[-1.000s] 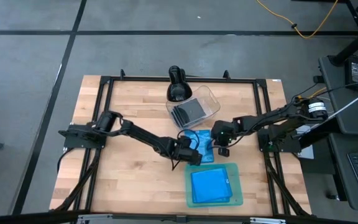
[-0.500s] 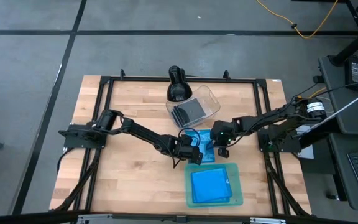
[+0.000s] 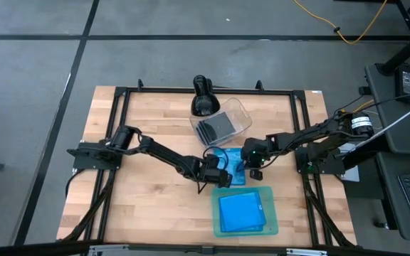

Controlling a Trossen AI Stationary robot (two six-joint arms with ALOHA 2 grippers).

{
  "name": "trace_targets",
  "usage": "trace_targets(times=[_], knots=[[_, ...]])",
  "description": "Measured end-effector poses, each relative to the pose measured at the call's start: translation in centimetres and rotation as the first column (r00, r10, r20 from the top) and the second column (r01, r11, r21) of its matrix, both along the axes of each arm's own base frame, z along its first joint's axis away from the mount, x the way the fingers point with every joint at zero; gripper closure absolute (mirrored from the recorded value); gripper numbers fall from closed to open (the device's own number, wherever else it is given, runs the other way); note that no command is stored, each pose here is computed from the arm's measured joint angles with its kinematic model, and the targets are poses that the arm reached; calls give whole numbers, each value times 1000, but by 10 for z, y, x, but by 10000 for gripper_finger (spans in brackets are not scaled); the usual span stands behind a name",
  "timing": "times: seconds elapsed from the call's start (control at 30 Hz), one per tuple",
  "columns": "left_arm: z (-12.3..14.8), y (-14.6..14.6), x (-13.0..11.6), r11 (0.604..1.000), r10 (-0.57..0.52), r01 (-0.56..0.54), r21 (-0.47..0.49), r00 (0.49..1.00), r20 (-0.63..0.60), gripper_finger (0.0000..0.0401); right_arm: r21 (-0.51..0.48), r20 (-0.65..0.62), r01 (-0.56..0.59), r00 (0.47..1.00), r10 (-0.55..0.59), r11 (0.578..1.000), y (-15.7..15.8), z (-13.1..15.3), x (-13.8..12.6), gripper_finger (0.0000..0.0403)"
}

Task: Pick & place jewel cases by type
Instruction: Put the blue CD case into the light green bin

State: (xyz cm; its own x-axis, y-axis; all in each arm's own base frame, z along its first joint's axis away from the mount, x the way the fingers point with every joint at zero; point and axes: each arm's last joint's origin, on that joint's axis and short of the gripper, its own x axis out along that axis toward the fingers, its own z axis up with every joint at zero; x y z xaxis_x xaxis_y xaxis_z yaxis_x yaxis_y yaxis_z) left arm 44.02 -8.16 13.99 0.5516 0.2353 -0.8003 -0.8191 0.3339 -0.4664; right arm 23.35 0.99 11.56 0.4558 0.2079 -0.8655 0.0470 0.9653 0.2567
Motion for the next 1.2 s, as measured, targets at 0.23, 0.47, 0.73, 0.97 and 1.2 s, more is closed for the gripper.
trace_targets(times=[0.23, 0.47, 0.73, 0.97, 1.2], knots=[[2, -1, -2, 998, 39, -39, 54, 999, 5, 151, -4, 2, -4, 1000, 4, 1000, 0, 0, 0, 395], [5, -12, -3, 1000, 23, -23, 11, 999, 37, 152, -14, 6, -21, 1000, 21, 1000, 0, 0, 0, 396], [12, -27, 0, 999, -4, 9, -46, 994, 110, 152, -16, 6, -21, 1000, 21, 1000, 0, 0, 0, 396], [27, -37, 10, 993, -53, 78, -89, 965, 257, 152, -20, 6, -18, 1000, 18, 1000, 0, 0, 0, 396], [30, -17, 17, 999, 11, -23, 36, 951, 308, 153, -20, 42, -18, 999, 19, 1000, 0, 2, 4, 396]])
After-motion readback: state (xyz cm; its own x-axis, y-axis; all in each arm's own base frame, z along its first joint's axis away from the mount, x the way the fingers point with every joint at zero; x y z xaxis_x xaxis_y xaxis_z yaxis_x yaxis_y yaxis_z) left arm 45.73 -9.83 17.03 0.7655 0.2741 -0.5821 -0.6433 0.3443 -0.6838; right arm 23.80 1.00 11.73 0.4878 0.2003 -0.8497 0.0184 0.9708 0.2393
